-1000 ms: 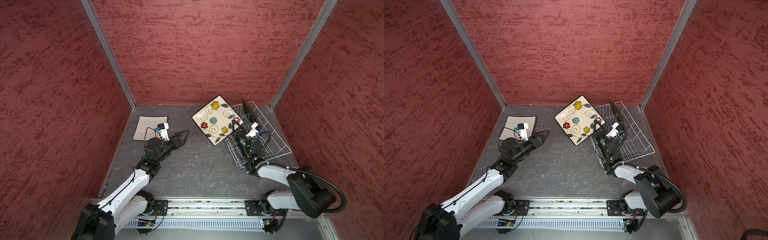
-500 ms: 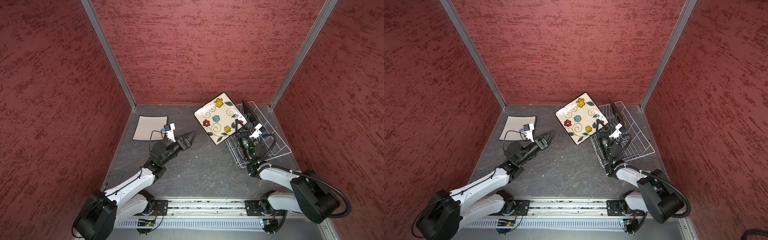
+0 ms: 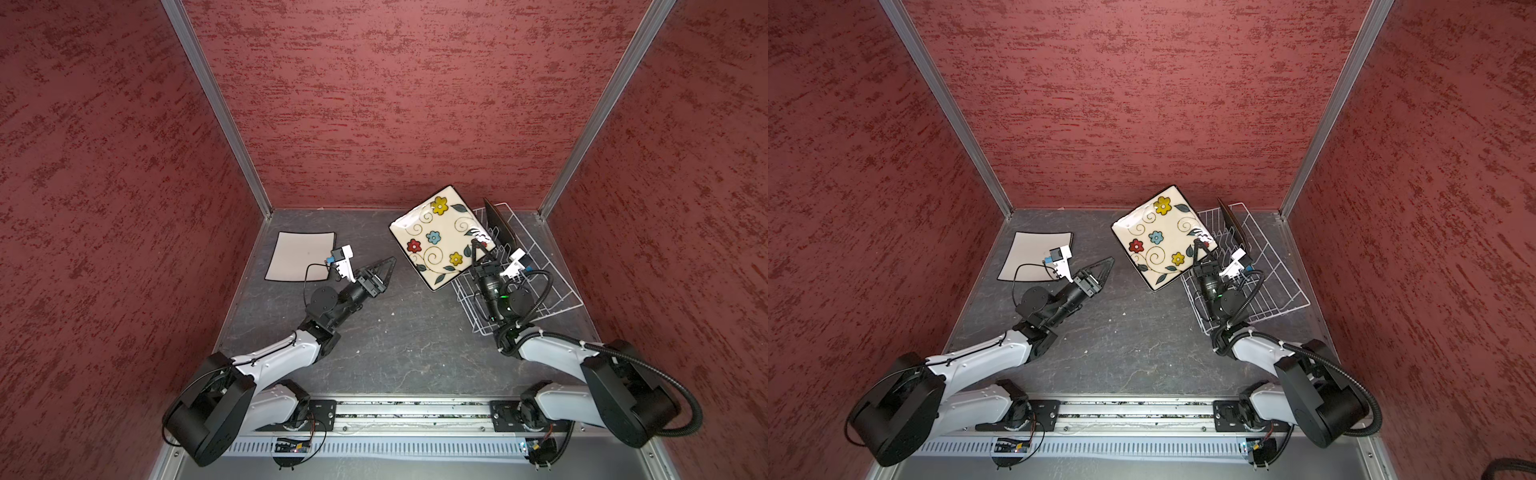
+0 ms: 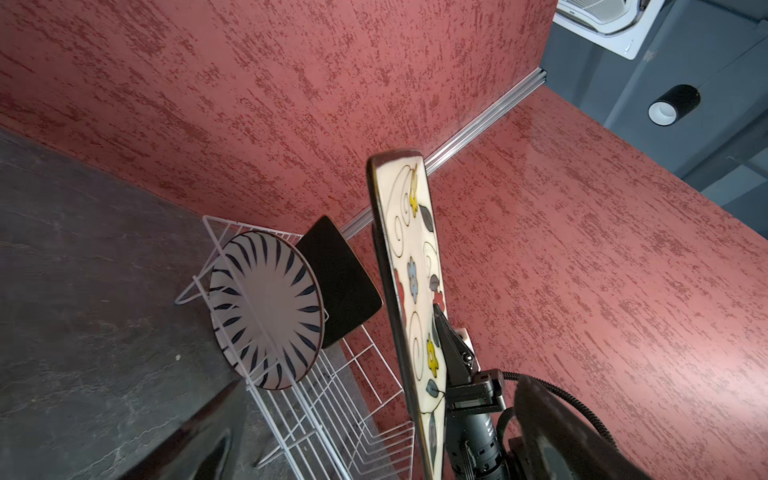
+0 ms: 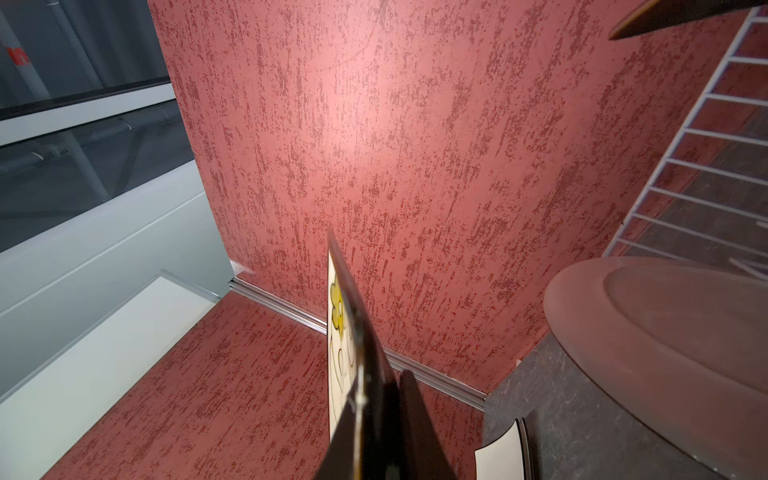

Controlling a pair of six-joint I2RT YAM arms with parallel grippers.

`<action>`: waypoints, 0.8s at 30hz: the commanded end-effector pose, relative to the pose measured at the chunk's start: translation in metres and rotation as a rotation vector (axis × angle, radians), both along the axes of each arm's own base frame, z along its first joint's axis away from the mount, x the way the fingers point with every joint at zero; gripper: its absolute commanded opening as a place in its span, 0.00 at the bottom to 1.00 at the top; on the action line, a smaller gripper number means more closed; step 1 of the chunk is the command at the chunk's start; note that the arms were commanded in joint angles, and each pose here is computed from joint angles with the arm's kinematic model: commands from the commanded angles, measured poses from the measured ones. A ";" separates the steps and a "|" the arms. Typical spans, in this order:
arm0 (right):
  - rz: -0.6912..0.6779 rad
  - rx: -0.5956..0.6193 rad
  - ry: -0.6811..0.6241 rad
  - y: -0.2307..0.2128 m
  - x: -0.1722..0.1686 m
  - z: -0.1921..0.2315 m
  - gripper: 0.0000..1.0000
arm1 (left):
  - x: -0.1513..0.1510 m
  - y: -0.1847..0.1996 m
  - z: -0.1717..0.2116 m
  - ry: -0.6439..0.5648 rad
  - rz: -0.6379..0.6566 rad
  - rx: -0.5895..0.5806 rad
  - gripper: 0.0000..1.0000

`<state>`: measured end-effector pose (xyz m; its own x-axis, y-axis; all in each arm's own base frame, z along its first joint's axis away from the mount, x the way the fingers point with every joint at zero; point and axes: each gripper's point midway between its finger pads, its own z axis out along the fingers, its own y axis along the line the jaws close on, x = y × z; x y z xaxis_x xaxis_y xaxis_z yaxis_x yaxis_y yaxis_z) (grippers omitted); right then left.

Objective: Unload the plates from the dish rack
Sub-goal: 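Close the left gripper on the floral plate edge nearest it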

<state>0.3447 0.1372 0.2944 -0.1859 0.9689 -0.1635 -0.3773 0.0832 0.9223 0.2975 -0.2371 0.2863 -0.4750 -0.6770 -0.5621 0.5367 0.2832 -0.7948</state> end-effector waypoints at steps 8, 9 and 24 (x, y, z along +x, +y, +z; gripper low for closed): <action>0.041 0.223 -0.251 -0.017 -0.033 0.072 0.00 | 0.010 -0.021 0.023 -0.059 -0.070 -0.098 1.00; 0.038 0.220 -0.247 -0.017 -0.033 0.072 0.00 | 0.012 -0.024 0.024 -0.067 -0.081 -0.108 1.00; -0.006 0.219 -0.250 -0.030 -0.044 0.075 0.00 | 0.016 -0.069 0.023 -0.088 -0.147 -0.183 0.90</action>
